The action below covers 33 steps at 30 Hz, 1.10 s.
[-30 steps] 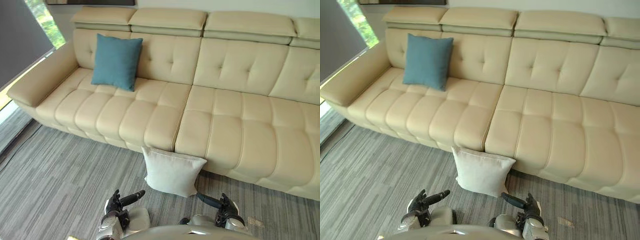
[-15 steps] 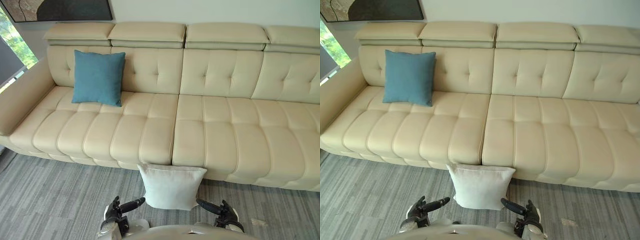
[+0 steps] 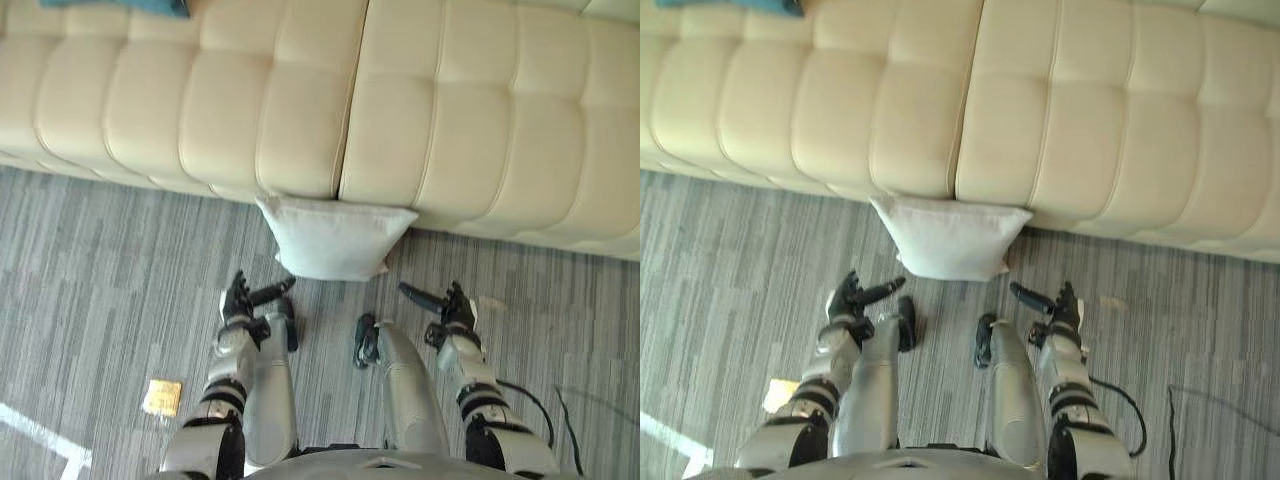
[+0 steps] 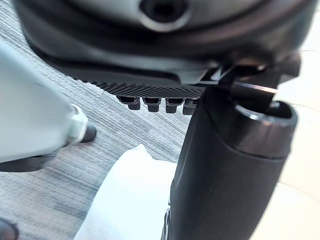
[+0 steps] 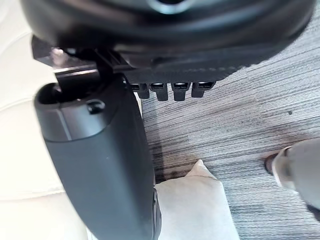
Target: Pick up cushions and gather them together orderly.
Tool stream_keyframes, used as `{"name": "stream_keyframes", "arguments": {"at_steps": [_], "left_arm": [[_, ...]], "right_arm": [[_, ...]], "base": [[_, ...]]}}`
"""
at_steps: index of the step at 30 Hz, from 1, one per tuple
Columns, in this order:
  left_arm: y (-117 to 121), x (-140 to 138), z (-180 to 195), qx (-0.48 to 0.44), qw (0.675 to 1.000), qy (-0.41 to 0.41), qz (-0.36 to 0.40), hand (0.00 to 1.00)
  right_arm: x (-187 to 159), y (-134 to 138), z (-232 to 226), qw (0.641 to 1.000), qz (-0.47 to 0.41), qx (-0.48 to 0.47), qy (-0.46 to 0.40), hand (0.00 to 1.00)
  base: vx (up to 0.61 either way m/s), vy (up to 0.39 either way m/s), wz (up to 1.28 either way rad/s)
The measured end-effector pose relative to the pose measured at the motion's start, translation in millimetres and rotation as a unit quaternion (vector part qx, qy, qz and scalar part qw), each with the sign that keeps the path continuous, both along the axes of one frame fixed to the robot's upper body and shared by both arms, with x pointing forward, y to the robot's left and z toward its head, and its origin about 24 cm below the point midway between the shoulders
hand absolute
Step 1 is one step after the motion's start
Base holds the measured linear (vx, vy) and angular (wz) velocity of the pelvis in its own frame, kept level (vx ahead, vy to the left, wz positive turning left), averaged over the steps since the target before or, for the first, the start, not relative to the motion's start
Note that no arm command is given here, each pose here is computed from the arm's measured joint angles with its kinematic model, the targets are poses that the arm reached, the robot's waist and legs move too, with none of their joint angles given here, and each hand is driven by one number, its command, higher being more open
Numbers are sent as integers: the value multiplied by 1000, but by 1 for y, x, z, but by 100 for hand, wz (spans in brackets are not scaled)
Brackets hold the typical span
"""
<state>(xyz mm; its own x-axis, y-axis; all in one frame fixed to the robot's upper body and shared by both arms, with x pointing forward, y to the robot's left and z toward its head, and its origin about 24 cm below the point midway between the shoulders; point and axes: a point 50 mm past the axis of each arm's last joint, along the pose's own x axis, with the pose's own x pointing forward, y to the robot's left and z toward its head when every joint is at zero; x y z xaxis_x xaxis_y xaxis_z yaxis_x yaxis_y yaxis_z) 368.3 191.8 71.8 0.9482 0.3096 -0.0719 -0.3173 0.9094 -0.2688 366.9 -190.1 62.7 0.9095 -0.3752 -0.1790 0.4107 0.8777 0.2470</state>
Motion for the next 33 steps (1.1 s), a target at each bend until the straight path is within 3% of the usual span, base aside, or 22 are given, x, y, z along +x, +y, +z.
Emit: {"name": "stream_keyframes", "arguments": {"at_steps": [5, 6, 14, 17, 22, 33], "left_arm": [[-34, 27, 66, 16, 996, -83, -35, 100], [-36, 29, 70, 19, 995, -88, -37, 0], [-52, 37, 110, 15, 992, -126, -10, 0], [-51, 37, 111, 13, 992, -127, -1, 0], [-51, 36, 109, 13, 992, -123, 8, 0], [-66, -4, 66, 36, 989, -137, -34, 0]], "right_arm": [[30, 20, 82, 992, 9, 16, -122, 100], [31, 21, 86, 992, 10, 16, -128, 0], [36, 38, 114, 983, -14, 58, -171, 0], [36, 34, 113, 985, -15, 50, -167, 0], [36, 51, 114, 985, 18, 19, -169, 0], [-11, 43, 33, 993, 14, 13, -116, 0]], "base": [[-32, 1, 9], [-4, 8, 12], [-11, 11, 8], [-47, 9, 0], [-48, -5, 1], [7, -2, -6]]}}
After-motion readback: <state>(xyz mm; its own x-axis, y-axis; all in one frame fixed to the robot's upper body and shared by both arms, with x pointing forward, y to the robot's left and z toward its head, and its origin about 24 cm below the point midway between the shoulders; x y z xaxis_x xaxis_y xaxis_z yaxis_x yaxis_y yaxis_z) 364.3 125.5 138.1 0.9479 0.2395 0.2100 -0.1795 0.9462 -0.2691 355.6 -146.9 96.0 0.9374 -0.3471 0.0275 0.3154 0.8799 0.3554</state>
